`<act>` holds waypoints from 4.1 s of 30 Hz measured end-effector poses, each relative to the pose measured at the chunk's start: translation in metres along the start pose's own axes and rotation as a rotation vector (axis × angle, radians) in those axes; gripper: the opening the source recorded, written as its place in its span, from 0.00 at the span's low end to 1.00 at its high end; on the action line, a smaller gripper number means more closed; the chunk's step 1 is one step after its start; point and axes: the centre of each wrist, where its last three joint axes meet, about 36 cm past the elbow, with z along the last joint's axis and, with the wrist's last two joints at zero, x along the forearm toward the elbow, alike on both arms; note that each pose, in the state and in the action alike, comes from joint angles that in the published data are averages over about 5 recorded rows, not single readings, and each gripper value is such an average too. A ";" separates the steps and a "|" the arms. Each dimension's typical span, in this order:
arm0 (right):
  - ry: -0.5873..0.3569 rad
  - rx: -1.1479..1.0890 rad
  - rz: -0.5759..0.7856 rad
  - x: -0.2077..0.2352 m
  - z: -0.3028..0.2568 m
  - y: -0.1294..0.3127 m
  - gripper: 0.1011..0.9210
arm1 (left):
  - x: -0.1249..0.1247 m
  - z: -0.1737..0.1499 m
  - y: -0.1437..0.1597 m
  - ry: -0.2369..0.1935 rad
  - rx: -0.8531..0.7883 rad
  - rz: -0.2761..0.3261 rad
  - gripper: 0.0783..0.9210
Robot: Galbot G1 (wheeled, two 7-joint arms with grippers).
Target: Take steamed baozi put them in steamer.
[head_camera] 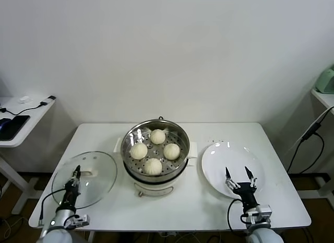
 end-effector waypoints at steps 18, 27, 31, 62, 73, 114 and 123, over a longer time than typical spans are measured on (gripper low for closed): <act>0.015 0.035 -0.003 0.008 -0.007 0.007 0.88 | -0.009 -0.038 0.152 0.061 0.117 -0.072 0.07; 0.010 0.047 -0.008 0.016 -0.003 0.010 0.88 | -0.011 -0.114 0.185 0.032 0.150 -0.050 0.07; 0.001 0.054 -0.003 0.018 -0.002 0.009 0.88 | -0.010 -0.153 0.190 0.016 0.153 -0.030 0.07; -0.045 0.068 0.069 0.030 0.010 -0.005 0.88 | -0.006 -0.326 0.174 -0.069 0.121 -0.015 0.07; -0.059 0.069 0.082 0.027 0.011 -0.006 0.88 | -0.016 -0.324 0.157 -0.036 0.073 -0.009 0.07; -0.083 0.016 0.038 0.026 0.006 0.010 0.88 | 0.020 -0.242 0.200 -0.244 0.708 0.070 0.88; -0.111 -0.003 0.027 0.028 0.005 0.010 0.88 | 0.012 -0.149 0.180 -0.202 1.170 0.087 0.88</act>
